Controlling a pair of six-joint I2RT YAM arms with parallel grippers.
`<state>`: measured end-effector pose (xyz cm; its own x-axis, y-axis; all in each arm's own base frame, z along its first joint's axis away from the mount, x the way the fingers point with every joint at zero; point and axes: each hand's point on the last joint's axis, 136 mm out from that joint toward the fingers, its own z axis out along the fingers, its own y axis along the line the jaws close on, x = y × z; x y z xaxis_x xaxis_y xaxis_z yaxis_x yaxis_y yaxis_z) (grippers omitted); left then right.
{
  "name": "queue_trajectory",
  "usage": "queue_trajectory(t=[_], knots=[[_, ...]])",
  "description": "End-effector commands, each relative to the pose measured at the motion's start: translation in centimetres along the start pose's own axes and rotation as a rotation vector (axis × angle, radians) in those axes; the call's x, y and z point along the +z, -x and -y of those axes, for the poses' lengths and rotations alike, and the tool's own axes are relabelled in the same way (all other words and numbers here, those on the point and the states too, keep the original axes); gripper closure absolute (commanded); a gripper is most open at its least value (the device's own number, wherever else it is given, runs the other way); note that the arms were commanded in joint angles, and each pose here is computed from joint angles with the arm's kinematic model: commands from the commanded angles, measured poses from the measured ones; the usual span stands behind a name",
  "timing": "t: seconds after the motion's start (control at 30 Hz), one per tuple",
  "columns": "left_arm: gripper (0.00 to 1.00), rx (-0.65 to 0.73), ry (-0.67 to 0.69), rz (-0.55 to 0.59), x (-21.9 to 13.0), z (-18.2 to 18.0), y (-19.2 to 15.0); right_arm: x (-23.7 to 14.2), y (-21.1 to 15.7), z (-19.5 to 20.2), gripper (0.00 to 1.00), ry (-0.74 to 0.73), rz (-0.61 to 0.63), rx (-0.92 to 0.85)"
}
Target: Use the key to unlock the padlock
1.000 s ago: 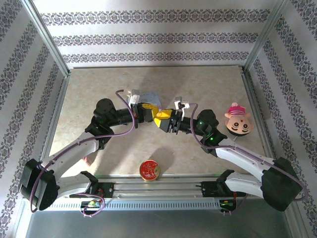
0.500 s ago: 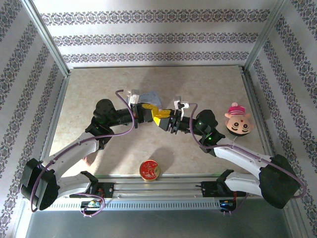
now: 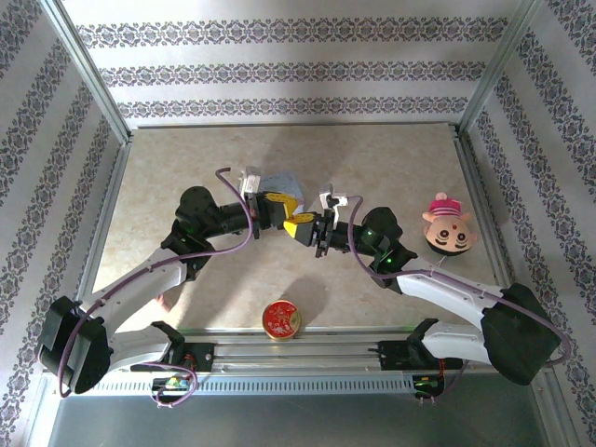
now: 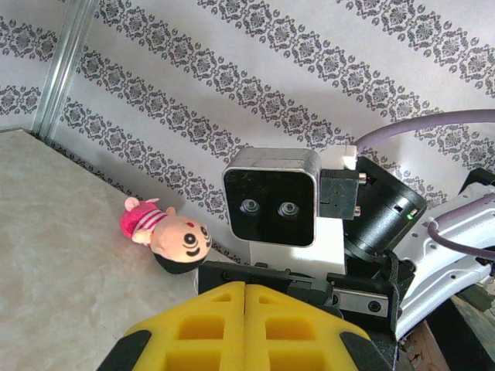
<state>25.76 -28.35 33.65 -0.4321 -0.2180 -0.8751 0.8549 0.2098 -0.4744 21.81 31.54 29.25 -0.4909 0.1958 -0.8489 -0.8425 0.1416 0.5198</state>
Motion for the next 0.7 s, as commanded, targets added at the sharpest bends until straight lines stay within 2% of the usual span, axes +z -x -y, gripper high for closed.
queue_trajectory(t=[0.0, 0.1, 0.13, 0.27, 0.37, 0.5, 0.67], knots=[[0.98, 0.021, -0.028, 0.043, -0.2, 0.6, 1.0, 0.2, 1.0, -0.6, 1.00, 0.012, 0.034, -0.038], [0.86, 0.020, -0.025, 0.046, -0.3, 0.6, 1.1, 0.2, 0.8, -0.1, 1.00, -0.012, 0.030, -0.032], [0.80, 0.018, -0.021, 0.047, -0.3, 0.5, 1.1, 0.1, 0.7, 0.0, 1.00, -0.019, 0.026, -0.030], [0.45, -0.001, 0.010, 0.045, -0.6, -0.1, 1.2, 0.1, 0.4, 0.8, 1.00, -0.060, 0.004, -0.028], [0.29, -0.020, 0.038, 0.037, -0.8, -0.5, 1.3, 0.1, -0.6, 1.5, 1.00, -0.098, -0.053, -0.016], [0.17, -0.052, 0.137, 0.017, -1.3, -1.6, 1.4, -0.2, -1.2, 2.0, 1.00, -0.135, -0.084, -0.011], [0.16, -0.122, 0.300, -0.094, -2.1, -3.9, 0.2, -1.0, -1.3, 2.6, 1.00, -0.217, -0.114, -0.023]])
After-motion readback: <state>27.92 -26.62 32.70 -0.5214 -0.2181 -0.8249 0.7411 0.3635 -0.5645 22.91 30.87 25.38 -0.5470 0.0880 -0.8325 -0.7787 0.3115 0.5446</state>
